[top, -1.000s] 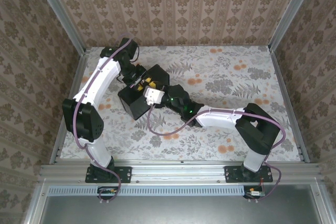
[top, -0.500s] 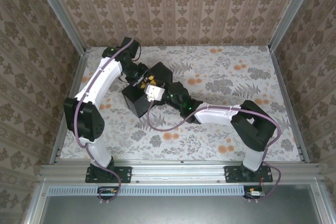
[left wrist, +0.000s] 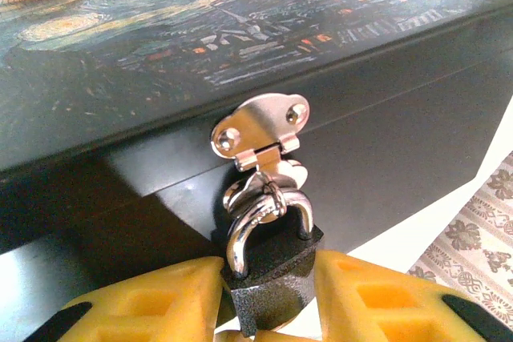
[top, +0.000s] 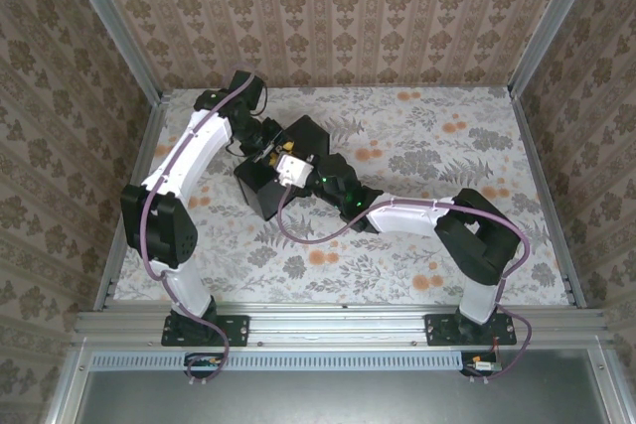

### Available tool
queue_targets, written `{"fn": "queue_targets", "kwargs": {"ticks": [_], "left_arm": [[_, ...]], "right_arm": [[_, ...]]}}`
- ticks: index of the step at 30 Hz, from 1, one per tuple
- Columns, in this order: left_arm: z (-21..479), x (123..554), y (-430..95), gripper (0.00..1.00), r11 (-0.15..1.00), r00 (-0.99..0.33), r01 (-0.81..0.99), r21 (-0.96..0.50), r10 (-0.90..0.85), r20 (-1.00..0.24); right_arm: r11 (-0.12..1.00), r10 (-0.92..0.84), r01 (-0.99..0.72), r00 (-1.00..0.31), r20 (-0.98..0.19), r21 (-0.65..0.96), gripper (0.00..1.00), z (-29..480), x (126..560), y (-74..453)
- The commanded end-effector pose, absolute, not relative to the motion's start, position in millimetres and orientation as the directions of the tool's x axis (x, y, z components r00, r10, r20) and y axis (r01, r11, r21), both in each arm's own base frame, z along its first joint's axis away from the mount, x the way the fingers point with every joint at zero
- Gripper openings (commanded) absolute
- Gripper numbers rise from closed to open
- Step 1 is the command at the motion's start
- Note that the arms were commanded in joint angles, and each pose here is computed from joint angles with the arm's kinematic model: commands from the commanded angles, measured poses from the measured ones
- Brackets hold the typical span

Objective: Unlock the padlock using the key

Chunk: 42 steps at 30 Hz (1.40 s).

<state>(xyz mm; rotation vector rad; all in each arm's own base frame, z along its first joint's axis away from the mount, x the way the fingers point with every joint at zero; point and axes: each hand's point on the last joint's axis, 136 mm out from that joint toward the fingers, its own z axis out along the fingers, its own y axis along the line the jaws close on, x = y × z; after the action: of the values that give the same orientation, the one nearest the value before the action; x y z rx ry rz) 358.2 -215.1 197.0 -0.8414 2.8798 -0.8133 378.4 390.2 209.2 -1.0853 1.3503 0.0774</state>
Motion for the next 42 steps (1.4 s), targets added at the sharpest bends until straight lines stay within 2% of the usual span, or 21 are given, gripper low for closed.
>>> {"fn": "queue_targets", "kwargs": {"ticks": [1,3,6,9,16,23,36,42], "left_arm": [[152,340,-211,0.37,0.757,-0.835,-0.549,-0.355,-0.515,0.193],[152,340,-210,0.37,0.756,-0.834,-0.55,-0.354,-0.516,0.193],[152,341,-210,0.37,0.756,-0.835,-0.549,-0.355,-0.517,0.191],[150,342,-211,0.37,0.754,-0.832,-0.553,-0.354,-0.519,0.194],[152,343,-211,0.37,0.756,-0.836,-0.547,-0.359,-0.515,0.189],[153,343,-211,0.37,0.757,-0.836,-0.547,-0.358,-0.515,0.188],[152,340,-210,0.37,0.759,-0.838,-0.544,-0.356,-0.511,0.192],[150,338,-211,0.37,0.759,-0.838,-0.544,-0.357,-0.508,0.197]], "right_arm": [[0.598,-0.499,-0.61,0.225,-0.837,-0.52,0.13,203,383,380],[0.611,-0.486,-0.615,0.206,-0.849,-0.499,0.14,204,382,375],[0.617,-0.47,-0.618,0.206,-0.858,-0.486,0.28,212,376,367],[0.57,-0.475,-0.668,0.208,-0.855,-0.479,0.35,216,360,360],[0.525,-0.534,-0.672,0.216,-0.817,-0.522,0.34,209,360,343],[0.485,-0.558,-0.663,0.267,-0.785,-0.57,0.34,203,372,354],[0.528,-0.553,-0.609,0.282,-0.784,-0.592,0.34,211,392,358],[0.53,-0.56,-0.603,0.279,-0.78,-0.597,0.3,209,400,362]]}}
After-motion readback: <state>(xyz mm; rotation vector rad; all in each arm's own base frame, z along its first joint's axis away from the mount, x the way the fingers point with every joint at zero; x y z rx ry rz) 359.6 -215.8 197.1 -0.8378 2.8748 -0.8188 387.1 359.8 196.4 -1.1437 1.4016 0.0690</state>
